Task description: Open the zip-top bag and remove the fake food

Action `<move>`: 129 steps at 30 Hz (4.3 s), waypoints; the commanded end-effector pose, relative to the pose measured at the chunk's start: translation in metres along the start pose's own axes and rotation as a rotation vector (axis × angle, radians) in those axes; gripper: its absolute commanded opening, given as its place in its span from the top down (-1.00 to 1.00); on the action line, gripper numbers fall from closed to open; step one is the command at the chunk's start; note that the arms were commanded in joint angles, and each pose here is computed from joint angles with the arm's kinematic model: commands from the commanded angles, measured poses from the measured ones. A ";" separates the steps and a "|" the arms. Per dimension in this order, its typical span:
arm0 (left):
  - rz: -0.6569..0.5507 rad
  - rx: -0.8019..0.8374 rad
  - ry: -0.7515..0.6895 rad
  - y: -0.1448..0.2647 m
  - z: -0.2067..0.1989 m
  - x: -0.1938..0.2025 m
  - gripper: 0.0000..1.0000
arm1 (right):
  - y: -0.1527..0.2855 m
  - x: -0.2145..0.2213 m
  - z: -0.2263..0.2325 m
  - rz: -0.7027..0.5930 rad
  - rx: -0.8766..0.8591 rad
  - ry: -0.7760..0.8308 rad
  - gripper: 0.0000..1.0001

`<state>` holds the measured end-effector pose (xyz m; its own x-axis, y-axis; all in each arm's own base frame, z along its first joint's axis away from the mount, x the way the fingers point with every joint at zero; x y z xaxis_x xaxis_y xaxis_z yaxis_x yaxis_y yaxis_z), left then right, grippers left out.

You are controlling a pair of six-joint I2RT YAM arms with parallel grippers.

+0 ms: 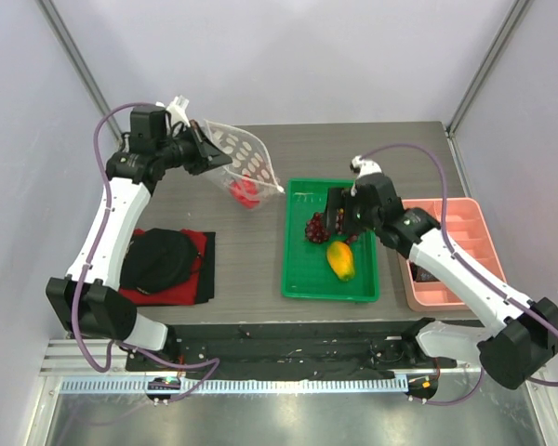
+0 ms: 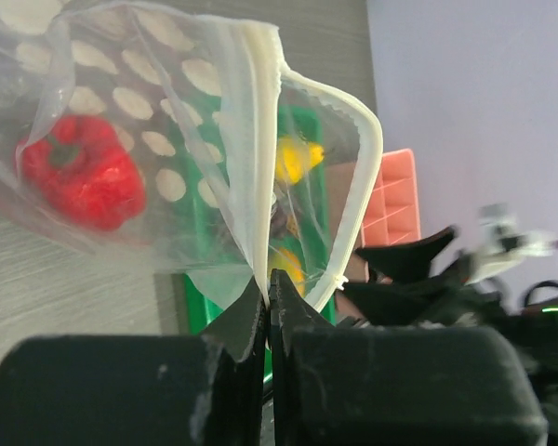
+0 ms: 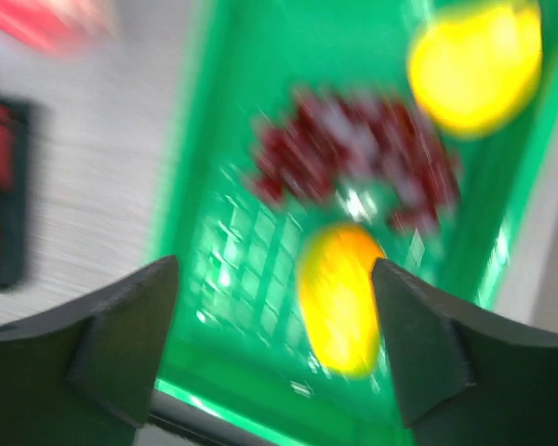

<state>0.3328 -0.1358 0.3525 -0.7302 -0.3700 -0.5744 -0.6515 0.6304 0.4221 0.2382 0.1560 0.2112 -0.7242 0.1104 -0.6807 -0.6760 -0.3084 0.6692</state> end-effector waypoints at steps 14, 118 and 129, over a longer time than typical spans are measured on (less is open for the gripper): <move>0.183 0.011 -0.025 -0.014 0.030 0.036 0.99 | -0.017 -0.122 0.199 -0.171 -0.468 0.352 0.26; 0.162 -0.194 0.109 -0.057 0.098 0.116 1.00 | -0.130 -0.023 0.180 0.106 -0.121 0.336 -0.49; 0.131 -0.237 0.094 -0.042 0.100 0.121 1.00 | -0.146 0.009 0.191 0.127 -0.121 0.310 -0.49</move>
<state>0.2951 -0.1564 0.2299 -0.8153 -0.3613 -0.4524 -0.5705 0.6346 0.5213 0.2946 0.3561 0.1276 -0.7712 -0.3473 -0.5335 -0.4550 -0.2855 0.8435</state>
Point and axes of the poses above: each gripper's point midway between its finger pads, its own y axis back along the fingers, its own z axis along the line the jaws close on, x = y × z, the point moved 6 cm from there along y, back along the fingers, and after that the axes turned 3 degrees about -y, right-handed, at the moved point
